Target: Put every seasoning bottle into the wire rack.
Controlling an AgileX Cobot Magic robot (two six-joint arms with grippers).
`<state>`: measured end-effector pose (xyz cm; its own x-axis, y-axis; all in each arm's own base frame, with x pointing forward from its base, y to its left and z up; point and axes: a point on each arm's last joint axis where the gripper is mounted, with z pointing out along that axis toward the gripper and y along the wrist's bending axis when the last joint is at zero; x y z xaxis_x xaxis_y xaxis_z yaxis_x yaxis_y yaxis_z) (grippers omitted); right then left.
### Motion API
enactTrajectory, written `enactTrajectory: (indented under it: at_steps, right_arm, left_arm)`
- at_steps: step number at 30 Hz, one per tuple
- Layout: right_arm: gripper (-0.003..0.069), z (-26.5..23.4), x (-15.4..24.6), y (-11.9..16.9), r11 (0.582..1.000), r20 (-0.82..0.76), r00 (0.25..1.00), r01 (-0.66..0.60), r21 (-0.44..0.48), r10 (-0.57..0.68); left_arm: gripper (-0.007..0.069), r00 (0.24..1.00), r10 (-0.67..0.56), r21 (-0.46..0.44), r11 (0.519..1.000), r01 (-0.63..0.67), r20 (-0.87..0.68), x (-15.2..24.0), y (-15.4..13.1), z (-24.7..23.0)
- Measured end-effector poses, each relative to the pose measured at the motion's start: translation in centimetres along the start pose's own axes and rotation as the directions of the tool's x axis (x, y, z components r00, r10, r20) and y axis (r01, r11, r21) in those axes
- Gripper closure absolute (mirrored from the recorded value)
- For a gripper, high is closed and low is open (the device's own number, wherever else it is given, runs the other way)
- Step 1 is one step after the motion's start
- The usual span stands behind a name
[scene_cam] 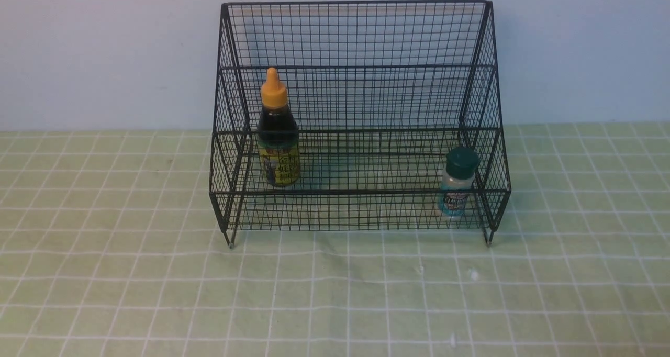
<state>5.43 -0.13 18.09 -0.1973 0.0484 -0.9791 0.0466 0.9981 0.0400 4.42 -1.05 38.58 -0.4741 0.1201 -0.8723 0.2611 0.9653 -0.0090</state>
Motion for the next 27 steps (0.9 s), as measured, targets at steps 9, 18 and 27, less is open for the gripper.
enactTrajectory:
  at_steps: [9,18,27]
  right_arm:
    - [0.0672,0.0,0.0,0.0,1.000,0.000,1.000,0.000,0.000,0.000]
    - [0.0672,0.0,0.0,0.0,1.000,0.000,1.000,0.000,0.000,0.000]
    - [0.0672,0.0,0.0,0.0,1.000,0.000,1.000,0.000,0.000,0.000]
  left_arm:
    - [0.0631,0.968,0.061,-0.020,0.998,-0.058,0.243,1.2,0.2,-2.5]
    - [0.0631,0.924,0.111,-0.134,0.989,-0.066,0.365,9.3,0.3,4.0]
    - [0.0631,0.979,0.043,-0.187,0.982,-0.005,0.197,18.2,1.0,10.9]
